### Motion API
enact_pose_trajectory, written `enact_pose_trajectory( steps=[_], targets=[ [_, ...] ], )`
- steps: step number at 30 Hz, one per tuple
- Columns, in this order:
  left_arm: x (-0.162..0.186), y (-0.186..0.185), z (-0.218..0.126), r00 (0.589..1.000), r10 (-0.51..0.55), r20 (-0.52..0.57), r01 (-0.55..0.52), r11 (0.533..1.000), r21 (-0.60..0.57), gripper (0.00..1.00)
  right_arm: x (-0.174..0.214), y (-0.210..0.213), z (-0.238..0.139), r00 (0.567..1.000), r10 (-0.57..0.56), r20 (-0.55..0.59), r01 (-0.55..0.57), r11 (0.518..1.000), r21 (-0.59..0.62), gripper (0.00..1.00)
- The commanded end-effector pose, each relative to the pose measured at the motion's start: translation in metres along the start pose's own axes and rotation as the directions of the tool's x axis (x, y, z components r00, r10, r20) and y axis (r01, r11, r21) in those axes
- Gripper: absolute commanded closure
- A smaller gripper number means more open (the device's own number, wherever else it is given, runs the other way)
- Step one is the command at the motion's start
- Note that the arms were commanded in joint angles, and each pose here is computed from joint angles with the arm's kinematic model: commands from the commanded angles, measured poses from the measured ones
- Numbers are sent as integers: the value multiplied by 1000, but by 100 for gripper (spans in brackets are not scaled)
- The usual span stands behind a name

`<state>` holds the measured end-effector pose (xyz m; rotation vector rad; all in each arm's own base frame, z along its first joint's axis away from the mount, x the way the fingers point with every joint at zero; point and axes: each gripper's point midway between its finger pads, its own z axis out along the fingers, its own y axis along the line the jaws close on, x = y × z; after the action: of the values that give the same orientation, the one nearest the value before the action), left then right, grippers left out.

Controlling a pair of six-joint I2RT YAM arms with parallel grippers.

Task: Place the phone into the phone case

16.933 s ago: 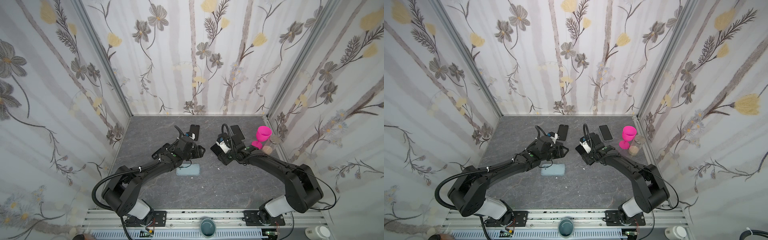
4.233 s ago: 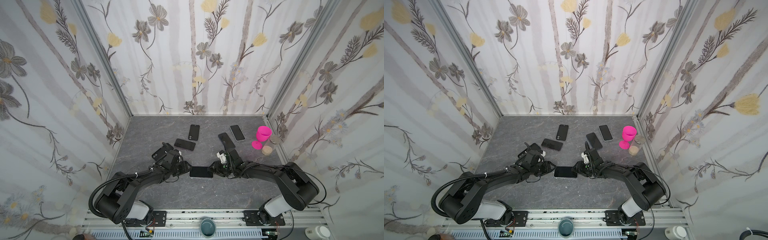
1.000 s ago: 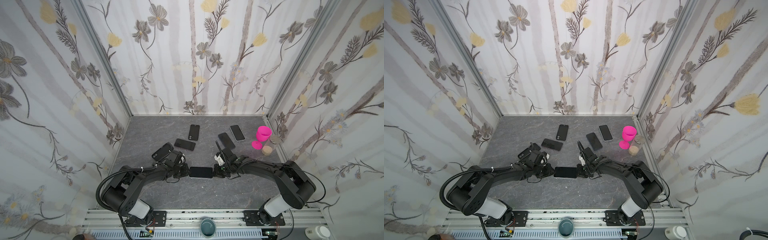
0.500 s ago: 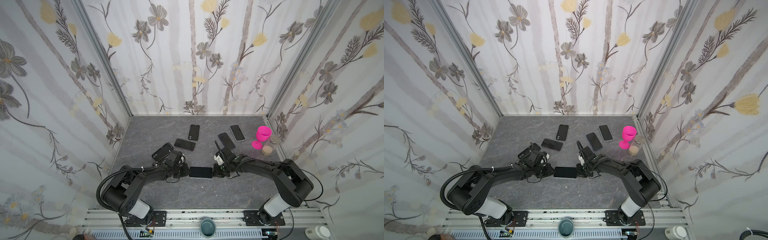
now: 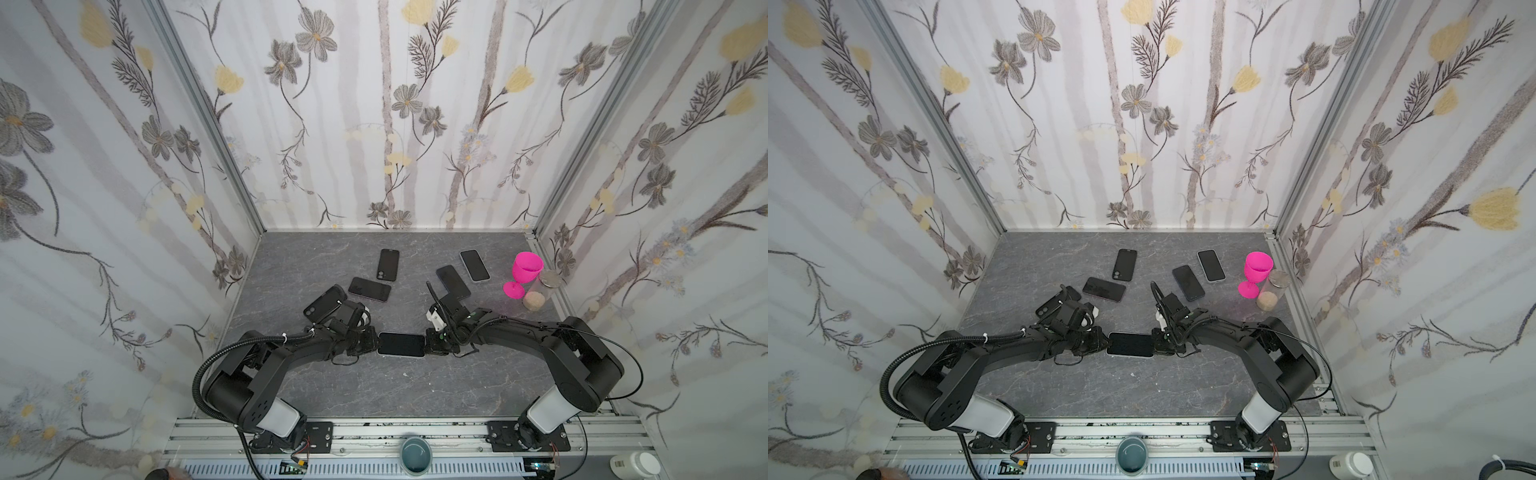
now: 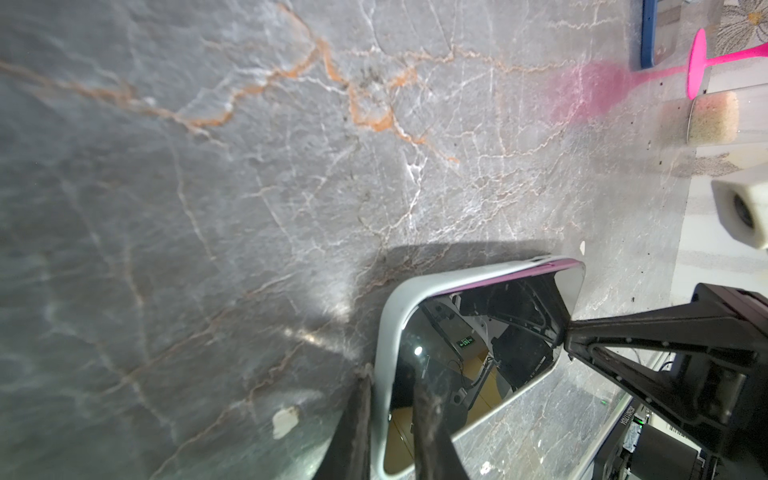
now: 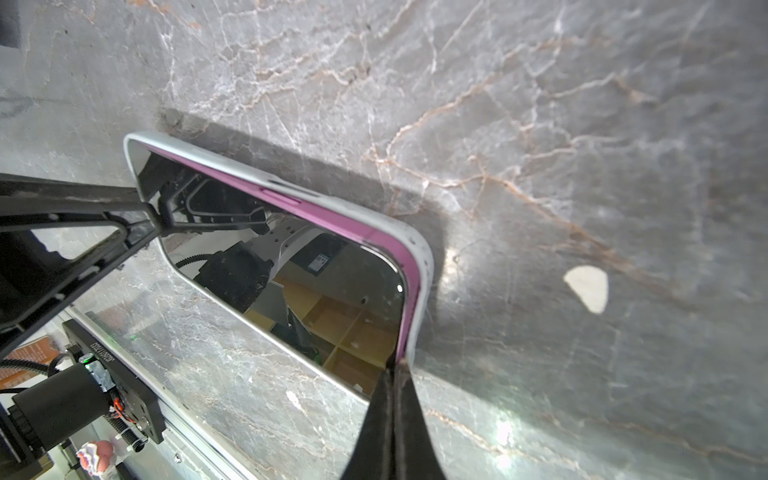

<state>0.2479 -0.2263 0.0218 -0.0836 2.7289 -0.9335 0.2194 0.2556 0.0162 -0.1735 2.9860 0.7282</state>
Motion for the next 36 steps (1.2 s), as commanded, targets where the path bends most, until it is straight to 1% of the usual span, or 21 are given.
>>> enact_pose_trajectory(
  steps=[1,3,5,7,11,16,22,36],
  targets=[
    [-1,1,-1,1000,18,5,-17,1000,-13,83,7,-12,4,1000,-18,-22,20,997,79,93],
    [-7,-1,-4,999,34,24,-34,999,-24,82,-2,-6,-3,999,-38,14,37,996,79,92],
    [-13,-3,-9,998,50,47,-48,998,-34,82,-12,1,-12,997,-60,54,56,996,73,88],
    [-20,-7,-13,996,63,70,-60,998,-34,82,-23,9,-22,991,-85,99,79,994,69,87],
    [-29,-13,-20,992,72,105,-69,997,-29,80,-38,17,-32,981,-124,146,113,990,85,87],
    [-34,-14,-20,991,73,114,-70,997,-30,79,-53,21,-43,969,-164,188,142,982,123,85],
    [-34,-13,-16,993,66,98,-64,998,-30,77,-55,18,-34,974,-173,148,151,977,148,82],
    [-24,-8,-7,998,46,44,-45,999,-23,77,-46,7,-18,985,-153,86,137,977,164,83]
  ],
)
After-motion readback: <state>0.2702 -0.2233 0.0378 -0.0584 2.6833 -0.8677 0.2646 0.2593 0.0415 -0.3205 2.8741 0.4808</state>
